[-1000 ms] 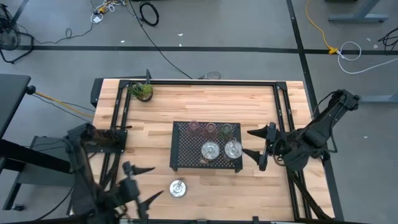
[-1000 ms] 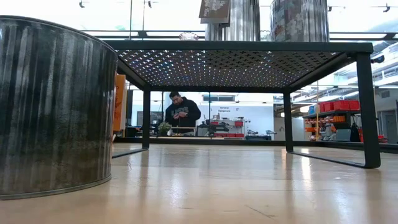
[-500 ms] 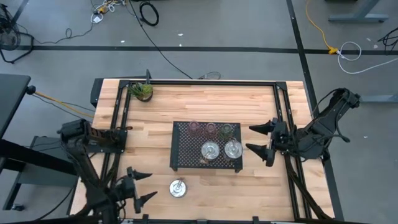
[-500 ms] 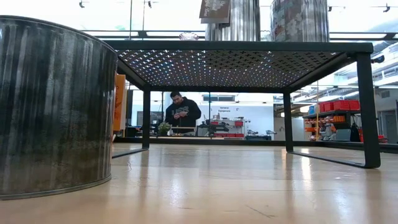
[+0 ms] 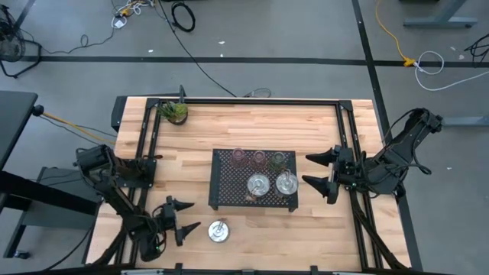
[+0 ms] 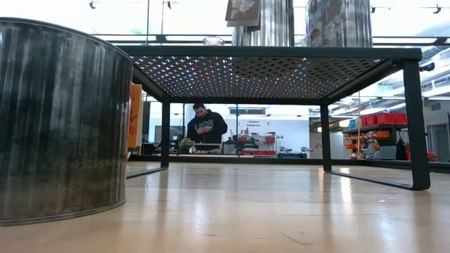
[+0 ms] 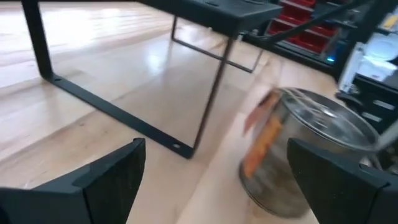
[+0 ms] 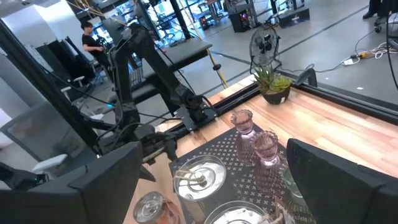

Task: Pick & Place candle stick holders
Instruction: Put the silver scented candle on the shelf

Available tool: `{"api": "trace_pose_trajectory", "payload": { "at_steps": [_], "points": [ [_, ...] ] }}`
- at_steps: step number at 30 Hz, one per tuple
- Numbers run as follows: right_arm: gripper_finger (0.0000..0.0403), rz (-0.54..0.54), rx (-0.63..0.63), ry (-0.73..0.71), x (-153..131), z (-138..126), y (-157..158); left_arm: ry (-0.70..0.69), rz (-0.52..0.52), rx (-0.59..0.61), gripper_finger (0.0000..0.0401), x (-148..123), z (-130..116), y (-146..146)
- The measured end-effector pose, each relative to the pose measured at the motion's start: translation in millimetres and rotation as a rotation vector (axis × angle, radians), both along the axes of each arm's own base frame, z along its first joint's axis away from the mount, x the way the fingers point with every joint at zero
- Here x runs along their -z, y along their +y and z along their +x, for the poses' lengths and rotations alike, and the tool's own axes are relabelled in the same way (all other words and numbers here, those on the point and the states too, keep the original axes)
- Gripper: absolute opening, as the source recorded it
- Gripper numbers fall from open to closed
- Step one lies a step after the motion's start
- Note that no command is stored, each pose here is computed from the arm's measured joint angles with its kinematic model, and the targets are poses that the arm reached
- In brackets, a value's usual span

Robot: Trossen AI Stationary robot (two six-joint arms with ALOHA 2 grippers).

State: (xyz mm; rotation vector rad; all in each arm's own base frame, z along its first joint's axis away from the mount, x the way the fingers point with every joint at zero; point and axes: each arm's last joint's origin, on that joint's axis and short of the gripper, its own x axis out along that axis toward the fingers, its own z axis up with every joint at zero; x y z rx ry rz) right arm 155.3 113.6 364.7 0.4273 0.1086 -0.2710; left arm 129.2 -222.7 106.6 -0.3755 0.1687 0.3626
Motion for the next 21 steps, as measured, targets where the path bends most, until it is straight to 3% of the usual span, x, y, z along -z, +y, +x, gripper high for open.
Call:
{"api": "trace_pose_trajectory", "payload": {
  "at_steps": [6, 9, 15, 21],
  "points": [
    [0.0393, 0.002, -0.008, 0.003, 0, 0, 0, 0.077, -0.048, -0.02, 0.039, 2, 12, 5],
    [0.0393, 0.002, -0.01, 0.004, 0, 0, 0, 0.091, -0.128, -0.015, 0.039, 2, 17, 3],
    [0.0393, 0.0, -0.009, 0.008, 1, 0, 0, 0.054, 0.002, -0.005, 0.039, -4, 25, 1],
    [0.0393, 0.013, -0.027, 0.015, 2, 0, 1, 0.052, 0.011, 0.032, 0.039, -8, 30, -4]
  ]
}}
